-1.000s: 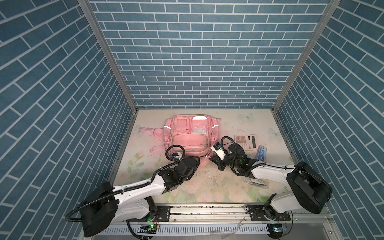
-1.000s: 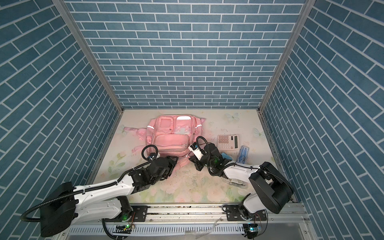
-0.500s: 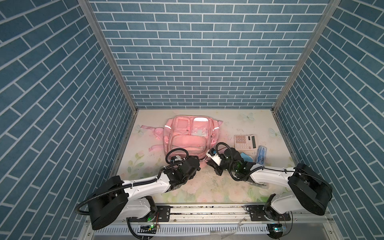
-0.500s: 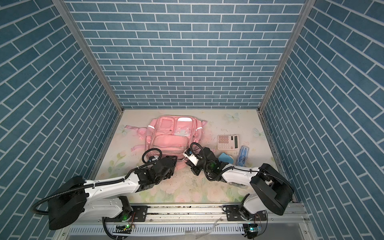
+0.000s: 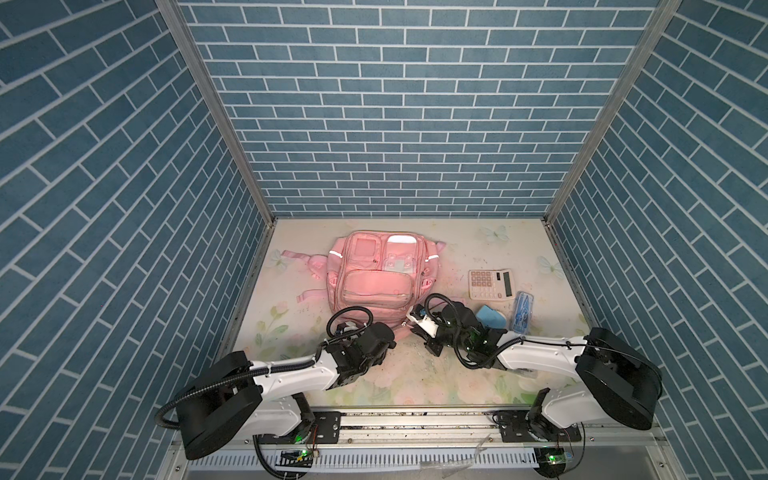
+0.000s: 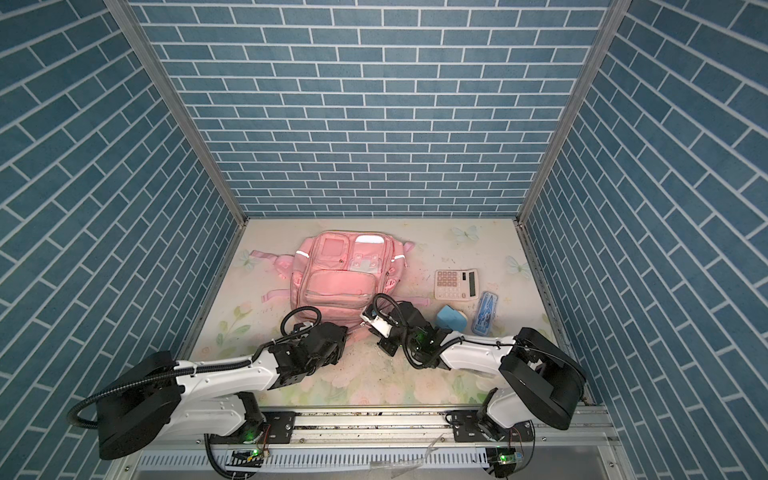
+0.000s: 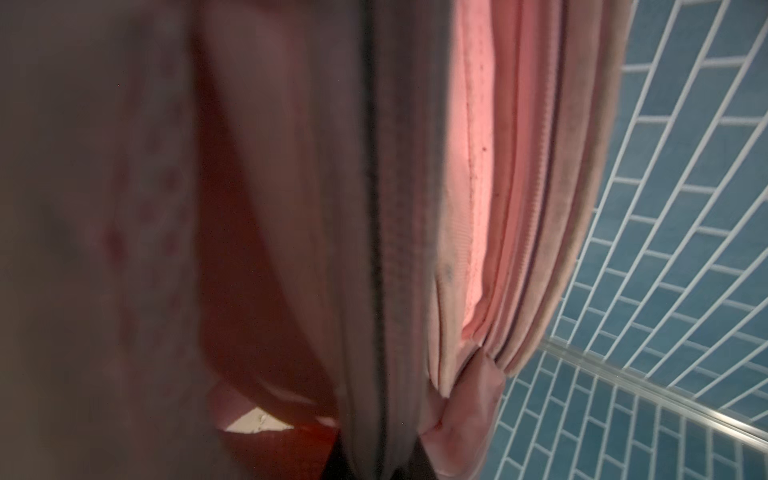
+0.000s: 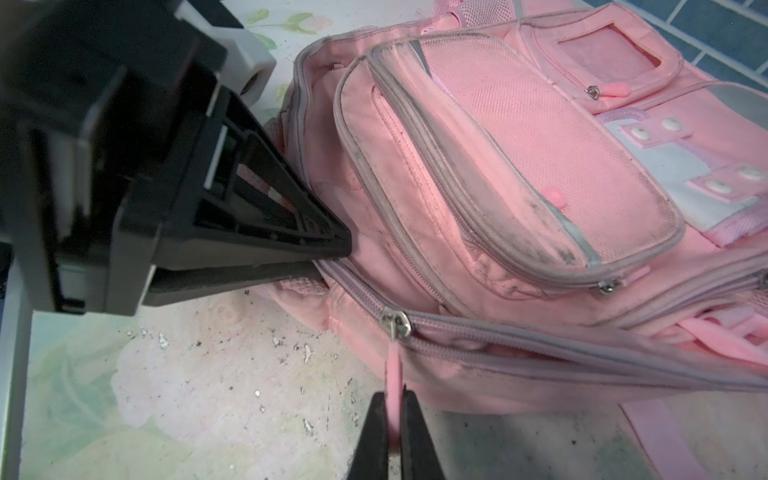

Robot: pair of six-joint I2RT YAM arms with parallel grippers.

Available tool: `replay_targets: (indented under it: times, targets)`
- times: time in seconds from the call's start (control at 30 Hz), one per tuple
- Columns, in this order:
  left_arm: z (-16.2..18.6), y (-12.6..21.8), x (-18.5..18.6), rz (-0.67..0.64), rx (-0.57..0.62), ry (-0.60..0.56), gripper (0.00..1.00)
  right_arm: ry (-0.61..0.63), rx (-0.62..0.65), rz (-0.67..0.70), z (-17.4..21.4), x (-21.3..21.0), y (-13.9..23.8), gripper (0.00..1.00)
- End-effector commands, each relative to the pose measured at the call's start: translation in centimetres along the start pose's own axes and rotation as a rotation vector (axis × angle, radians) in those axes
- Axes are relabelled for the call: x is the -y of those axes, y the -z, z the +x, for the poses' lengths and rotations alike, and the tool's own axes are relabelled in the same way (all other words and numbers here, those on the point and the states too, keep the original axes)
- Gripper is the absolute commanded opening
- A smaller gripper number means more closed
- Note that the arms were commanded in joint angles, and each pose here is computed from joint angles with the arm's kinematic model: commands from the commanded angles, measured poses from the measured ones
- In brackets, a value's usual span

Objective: Pack the student bag

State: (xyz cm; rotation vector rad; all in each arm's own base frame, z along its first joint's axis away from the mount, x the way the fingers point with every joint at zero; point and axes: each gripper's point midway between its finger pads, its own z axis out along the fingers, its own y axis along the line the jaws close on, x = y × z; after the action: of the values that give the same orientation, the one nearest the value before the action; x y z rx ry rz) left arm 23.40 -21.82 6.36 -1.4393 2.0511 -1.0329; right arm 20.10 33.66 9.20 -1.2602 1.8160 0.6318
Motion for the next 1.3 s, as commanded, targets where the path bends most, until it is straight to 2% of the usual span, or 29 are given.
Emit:
replay_targets:
  times: [0.0,0.2,0.37,0.67,1.27]
  targets:
    - [-1.7,0.3,-1.4,-0.024,0.047,-0.028,0.0,0.052,0.056,0.013,-1.2,-0.1,0.7,0.0]
    - [-2.4,1.1,-1.2,0.009,0.04,-0.048,0.0,-0.004,0.085,0.076,-0.9,2.0,1.6,0.0]
    - [-2.3,1.9,-0.8,0.033,0.012,-0.071,0.0,-0.109,0.102,0.11,0.1,5.0,2.7,0.0]
    - [-2.0,2.9,-0.2,0.064,-0.023,-0.062,0.0,-0.245,0.077,0.193,2.3,10.5,4.0,0.0]
    - [-1.3,3.6,1.1,0.109,-0.052,-0.07,0.0,-0.393,-0.013,0.294,3.9,17.6,2.3,0.0]
